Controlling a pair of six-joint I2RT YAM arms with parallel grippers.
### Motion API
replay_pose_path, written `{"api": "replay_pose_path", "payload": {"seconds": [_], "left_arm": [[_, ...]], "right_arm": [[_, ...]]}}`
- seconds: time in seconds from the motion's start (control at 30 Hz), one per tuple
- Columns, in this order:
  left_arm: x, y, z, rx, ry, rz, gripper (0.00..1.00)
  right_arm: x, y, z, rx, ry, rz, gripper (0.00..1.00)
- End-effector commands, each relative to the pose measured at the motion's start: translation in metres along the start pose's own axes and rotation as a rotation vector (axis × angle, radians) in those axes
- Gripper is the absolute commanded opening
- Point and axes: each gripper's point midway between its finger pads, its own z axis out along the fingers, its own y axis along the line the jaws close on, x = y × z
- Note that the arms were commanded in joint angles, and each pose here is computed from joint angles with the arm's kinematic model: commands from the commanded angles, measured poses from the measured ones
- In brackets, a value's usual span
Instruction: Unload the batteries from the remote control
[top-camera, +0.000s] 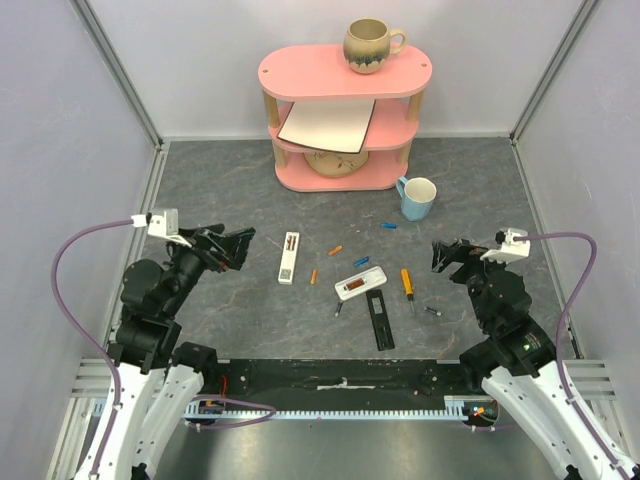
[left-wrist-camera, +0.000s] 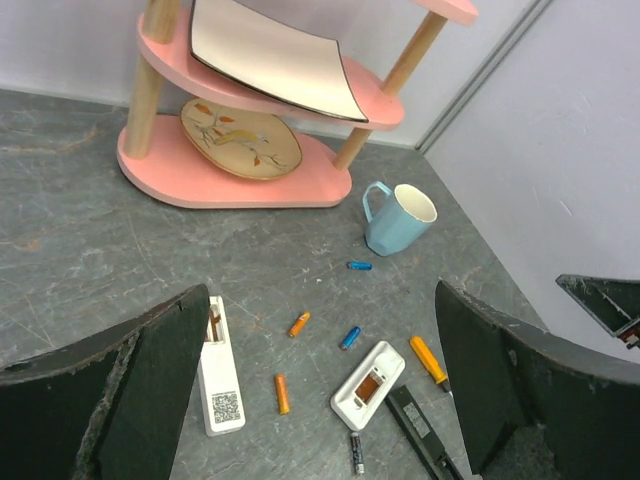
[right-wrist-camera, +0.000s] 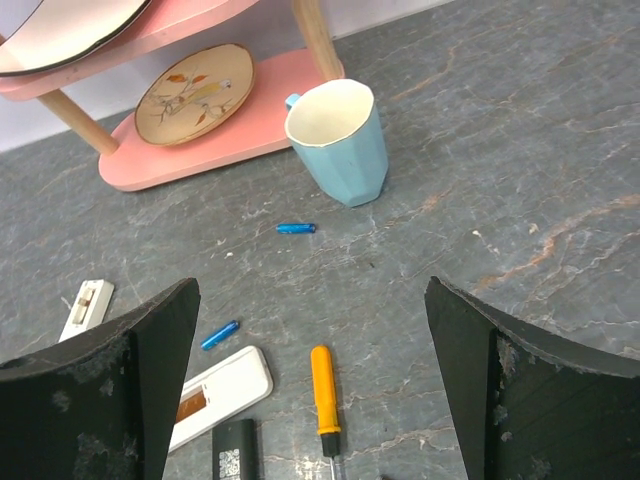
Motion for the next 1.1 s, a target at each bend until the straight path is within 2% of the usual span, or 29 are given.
{"api": "replay_pose_path", "payload": {"seconds": [0.0,0.6,1.07], "left_arm": [[0.007,-0.005,0.005,0.065,-0.002,0.022,0.99],[0.072,0.028,0.030,-0.018,0.187,-0.094,0.99],[0.088,0.032,0.032,-0.022,0.219,-0.137,0.99]], "right_arm": [[-0.008,-0.013,0.001,0.067,-0.050,0.004,0.98],[0.021,-0.019,0.012,0.069,-0.029,-0.015,0.98],[0.027,-0.023,0.011,0.069,-0.040,0.002,0.98]]}}
